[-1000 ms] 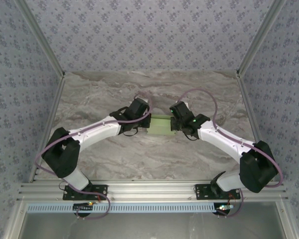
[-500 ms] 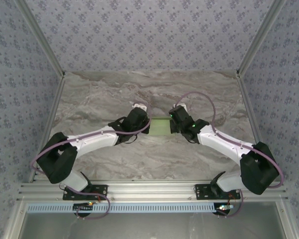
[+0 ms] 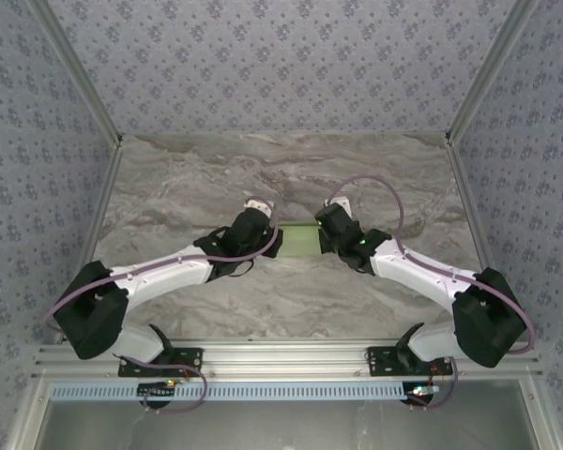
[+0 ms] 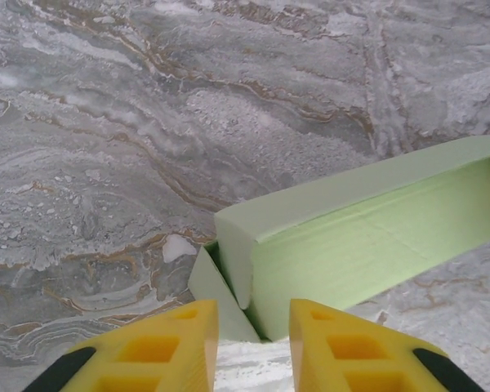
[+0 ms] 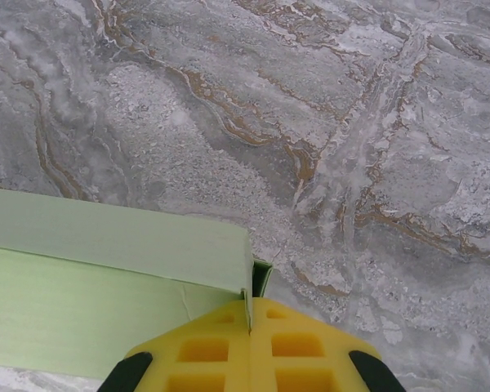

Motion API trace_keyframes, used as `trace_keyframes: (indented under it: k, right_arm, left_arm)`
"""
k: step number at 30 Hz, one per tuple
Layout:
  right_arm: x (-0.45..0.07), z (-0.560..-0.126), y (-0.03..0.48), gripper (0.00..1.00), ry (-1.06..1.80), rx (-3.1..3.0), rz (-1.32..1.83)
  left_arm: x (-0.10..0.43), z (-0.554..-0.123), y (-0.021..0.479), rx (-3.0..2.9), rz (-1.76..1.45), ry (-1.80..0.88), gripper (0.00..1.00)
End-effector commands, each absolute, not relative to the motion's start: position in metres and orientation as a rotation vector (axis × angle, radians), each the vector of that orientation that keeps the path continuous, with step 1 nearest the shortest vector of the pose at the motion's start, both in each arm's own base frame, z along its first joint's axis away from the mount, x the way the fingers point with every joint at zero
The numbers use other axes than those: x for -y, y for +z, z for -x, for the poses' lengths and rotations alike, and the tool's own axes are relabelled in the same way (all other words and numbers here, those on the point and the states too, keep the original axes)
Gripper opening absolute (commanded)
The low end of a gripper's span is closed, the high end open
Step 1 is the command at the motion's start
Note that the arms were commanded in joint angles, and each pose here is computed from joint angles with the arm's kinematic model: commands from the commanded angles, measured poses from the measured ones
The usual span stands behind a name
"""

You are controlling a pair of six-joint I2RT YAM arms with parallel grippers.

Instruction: Fold the paper box

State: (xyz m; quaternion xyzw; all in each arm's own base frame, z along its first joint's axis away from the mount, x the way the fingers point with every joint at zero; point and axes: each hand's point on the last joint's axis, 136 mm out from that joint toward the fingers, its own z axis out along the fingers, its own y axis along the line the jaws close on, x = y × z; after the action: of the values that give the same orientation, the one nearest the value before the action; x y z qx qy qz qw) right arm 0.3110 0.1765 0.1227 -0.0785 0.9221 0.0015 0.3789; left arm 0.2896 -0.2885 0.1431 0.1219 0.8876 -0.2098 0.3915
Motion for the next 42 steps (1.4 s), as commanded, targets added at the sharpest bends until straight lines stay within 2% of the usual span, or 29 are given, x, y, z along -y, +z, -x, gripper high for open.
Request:
trace_keyframes:
  k: [1, 6, 14, 23, 42]
  right_arm:
    - [-0.168, -0.3, 0.113, 0.0, -0.074, -2.403, 0.235]
    - [-0.169, -0.301, 0.116, 0.0, -0.081, -2.395, 0.238]
    - [-0.169, -0.301, 0.117, 0.0, -0.087, -2.391, 0.237]
    - [-0.17, -0.301, 0.117, 0.0, -0.09, -2.389, 0.239]
    - [-0.17, -0.3, 0.115, 0.0, -0.092, -2.39, 0.223]
  left_arm:
    - [0.288, -0.277, 0.156, -2.243, -0.346, -0.593, 0.32]
    - [0.284, -0.281, 0.179, -2.204, -0.288, -0.694, 0.44]
    - [0.283, -0.318, 0.183, -2.244, -0.143, -0.829, 0.55]
    - [0.301, -0.334, 0.164, -2.302, -0.136, -0.88, 0.55]
    - [0.292, -0.307, 0.101, -2.444, -0.074, -0.841, 0.47]
